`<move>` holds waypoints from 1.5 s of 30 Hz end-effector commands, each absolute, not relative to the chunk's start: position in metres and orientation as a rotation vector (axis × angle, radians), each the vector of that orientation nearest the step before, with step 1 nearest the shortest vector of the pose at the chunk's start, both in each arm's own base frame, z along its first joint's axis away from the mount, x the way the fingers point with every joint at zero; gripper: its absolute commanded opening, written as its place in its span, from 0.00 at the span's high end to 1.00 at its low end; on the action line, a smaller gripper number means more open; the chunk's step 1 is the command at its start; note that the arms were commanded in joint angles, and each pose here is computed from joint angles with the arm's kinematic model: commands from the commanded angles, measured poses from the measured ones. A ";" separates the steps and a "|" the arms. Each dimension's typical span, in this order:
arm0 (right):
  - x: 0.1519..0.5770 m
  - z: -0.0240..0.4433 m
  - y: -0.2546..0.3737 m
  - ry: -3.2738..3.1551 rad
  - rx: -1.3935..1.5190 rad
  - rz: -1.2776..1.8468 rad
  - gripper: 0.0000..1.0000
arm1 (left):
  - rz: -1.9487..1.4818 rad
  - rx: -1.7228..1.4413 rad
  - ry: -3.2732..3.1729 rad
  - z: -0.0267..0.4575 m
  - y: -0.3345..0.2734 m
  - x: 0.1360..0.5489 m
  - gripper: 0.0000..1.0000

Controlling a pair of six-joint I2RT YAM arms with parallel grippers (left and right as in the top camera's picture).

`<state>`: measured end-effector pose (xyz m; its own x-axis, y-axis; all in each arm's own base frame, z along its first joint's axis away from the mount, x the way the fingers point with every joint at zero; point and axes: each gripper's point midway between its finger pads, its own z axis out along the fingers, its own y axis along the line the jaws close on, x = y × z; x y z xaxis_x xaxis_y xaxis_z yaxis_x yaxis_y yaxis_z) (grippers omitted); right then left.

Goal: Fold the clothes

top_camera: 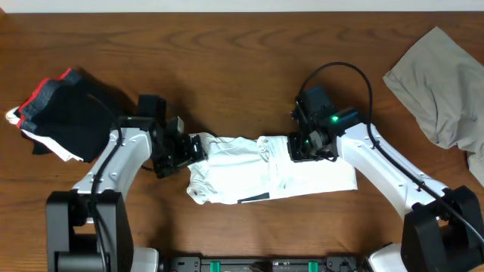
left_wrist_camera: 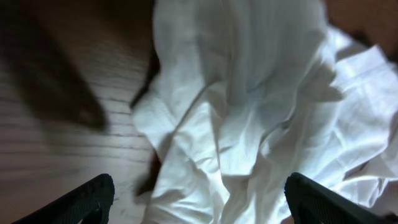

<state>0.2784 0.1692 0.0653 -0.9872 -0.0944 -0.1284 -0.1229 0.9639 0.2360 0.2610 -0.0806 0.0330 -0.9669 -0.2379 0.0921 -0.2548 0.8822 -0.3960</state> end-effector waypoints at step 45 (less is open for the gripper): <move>0.307 0.108 0.051 2.944 0.269 0.317 0.77 | 0.557 0.875 -2.944 0.093 0.034 0.294 0.94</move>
